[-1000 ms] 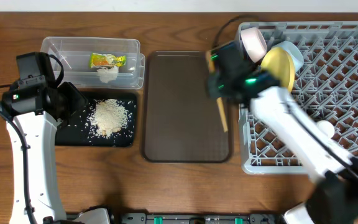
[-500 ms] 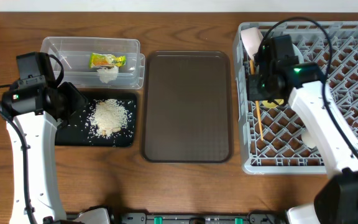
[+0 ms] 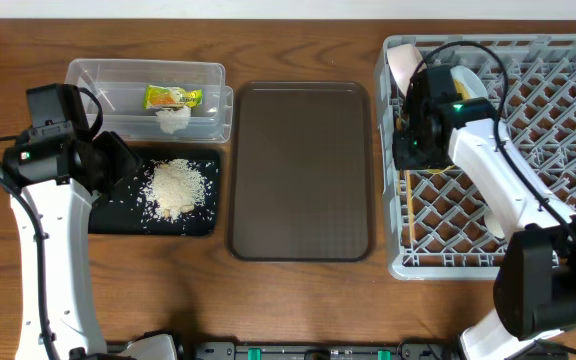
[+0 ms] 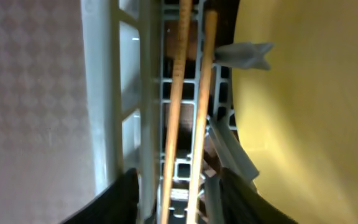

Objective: Sort waste into correct bins and load items into the dishwasher rack

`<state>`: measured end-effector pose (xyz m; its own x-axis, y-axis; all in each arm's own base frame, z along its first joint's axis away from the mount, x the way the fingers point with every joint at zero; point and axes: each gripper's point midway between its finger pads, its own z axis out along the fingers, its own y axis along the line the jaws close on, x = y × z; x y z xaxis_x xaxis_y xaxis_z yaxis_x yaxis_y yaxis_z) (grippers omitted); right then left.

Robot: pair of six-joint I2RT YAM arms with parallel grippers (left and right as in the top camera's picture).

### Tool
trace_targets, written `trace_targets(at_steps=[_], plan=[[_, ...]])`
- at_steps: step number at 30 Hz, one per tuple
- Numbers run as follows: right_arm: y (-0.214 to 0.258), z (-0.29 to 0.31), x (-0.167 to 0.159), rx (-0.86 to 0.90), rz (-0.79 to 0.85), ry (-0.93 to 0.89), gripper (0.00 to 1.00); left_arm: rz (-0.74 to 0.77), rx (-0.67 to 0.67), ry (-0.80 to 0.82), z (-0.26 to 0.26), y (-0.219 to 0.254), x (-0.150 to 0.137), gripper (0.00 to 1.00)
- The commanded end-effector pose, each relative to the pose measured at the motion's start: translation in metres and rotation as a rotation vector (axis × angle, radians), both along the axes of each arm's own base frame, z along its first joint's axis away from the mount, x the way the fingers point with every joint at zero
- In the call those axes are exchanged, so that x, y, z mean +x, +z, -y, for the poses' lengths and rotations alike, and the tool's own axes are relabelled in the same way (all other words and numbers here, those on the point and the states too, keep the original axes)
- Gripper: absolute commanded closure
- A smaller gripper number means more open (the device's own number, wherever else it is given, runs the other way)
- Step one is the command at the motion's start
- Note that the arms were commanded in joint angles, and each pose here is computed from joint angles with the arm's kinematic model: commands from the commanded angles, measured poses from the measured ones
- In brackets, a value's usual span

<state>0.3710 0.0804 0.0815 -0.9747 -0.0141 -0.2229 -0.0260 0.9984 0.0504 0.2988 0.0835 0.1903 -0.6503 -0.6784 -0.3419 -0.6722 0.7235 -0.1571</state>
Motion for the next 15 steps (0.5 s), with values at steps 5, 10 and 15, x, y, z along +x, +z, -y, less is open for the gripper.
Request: trace_targets(at_steps=[5, 10, 15], plan=[[0.006, -0.015, 0.003, 0.069, 0.022, 0.028, 0.38, 0.035, 0.028, -0.133, 0.026, 0.006, 0.015, 0.26], [0.019, -0.020, 0.010, 0.092, 0.077, 0.056, 0.38, 0.061, 0.064, -0.321, 0.062, 0.009, 0.027, 0.23], [0.050, -0.021, 0.017, 0.113, 0.184, 0.064, 0.43, 0.060, 0.073, -0.396, 0.080, 0.009, 0.027, 0.22]])
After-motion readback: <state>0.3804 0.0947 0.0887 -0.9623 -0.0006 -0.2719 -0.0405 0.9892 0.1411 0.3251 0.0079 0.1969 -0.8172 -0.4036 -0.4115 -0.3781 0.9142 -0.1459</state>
